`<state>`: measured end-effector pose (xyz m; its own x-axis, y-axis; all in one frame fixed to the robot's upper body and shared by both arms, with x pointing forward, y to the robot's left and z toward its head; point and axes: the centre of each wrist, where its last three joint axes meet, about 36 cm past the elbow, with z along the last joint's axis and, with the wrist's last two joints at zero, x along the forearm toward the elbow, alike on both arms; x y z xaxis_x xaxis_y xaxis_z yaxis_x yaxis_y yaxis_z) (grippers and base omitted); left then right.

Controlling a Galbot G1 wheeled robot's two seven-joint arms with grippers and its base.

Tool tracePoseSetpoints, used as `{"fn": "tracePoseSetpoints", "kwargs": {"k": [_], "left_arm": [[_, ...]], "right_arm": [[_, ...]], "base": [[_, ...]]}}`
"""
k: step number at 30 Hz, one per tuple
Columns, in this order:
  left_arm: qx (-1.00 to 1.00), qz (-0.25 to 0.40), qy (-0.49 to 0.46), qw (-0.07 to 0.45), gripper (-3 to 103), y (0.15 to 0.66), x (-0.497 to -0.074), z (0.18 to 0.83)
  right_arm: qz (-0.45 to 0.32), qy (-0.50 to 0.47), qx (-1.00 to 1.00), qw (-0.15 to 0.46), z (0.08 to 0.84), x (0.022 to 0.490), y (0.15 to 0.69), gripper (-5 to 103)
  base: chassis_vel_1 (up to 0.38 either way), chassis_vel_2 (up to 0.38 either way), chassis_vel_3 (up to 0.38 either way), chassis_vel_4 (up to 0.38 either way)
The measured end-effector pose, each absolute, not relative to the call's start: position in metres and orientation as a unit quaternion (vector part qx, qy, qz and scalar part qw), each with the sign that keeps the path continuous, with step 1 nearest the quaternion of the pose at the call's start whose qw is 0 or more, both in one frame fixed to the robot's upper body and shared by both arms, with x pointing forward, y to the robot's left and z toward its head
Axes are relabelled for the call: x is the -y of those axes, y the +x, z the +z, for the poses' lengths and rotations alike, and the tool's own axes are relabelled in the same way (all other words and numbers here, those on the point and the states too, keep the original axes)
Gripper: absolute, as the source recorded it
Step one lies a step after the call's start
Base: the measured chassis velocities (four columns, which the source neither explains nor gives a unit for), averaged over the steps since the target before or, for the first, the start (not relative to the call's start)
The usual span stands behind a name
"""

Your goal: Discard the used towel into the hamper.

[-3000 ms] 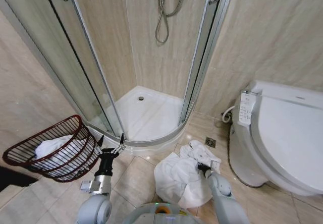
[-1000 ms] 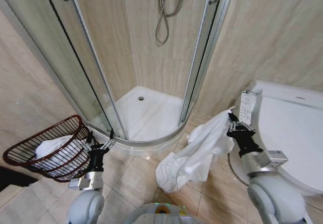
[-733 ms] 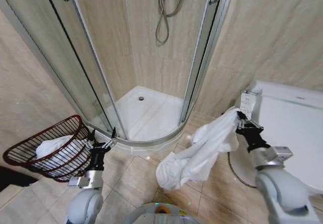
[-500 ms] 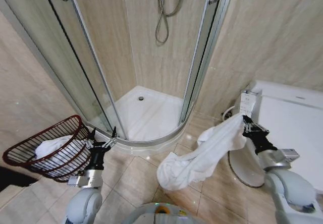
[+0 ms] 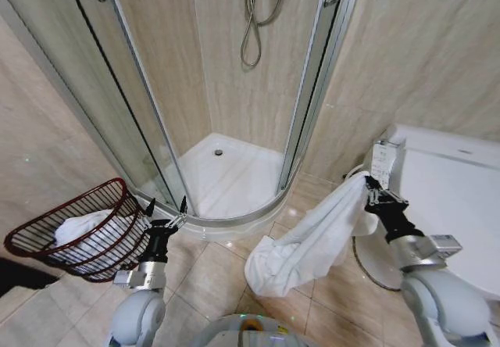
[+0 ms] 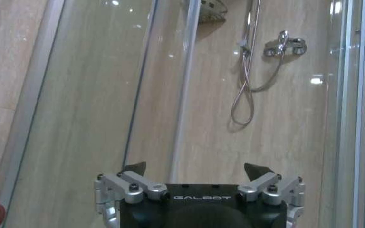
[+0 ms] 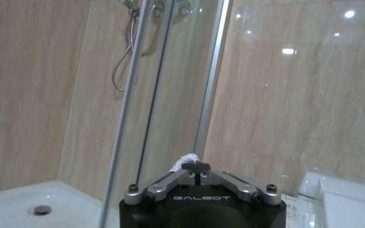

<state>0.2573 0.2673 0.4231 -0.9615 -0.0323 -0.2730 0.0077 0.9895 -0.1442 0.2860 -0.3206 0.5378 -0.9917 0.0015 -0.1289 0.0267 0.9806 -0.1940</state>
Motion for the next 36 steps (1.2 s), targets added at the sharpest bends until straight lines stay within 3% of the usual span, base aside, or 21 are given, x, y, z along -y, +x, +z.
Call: {"fn": "tracePoseSetpoints", "kwargs": {"k": [36], "left_arm": [[-0.985, -0.072, 0.004, 0.158, 100, 0.259, -0.267, 0.426]], "right_arm": [[-0.114, 0.003, -0.991, 0.070, 0.532, 0.304, 0.279, 0]], "base": [[0.028, 0.027, 0.004, 0.004]]}}
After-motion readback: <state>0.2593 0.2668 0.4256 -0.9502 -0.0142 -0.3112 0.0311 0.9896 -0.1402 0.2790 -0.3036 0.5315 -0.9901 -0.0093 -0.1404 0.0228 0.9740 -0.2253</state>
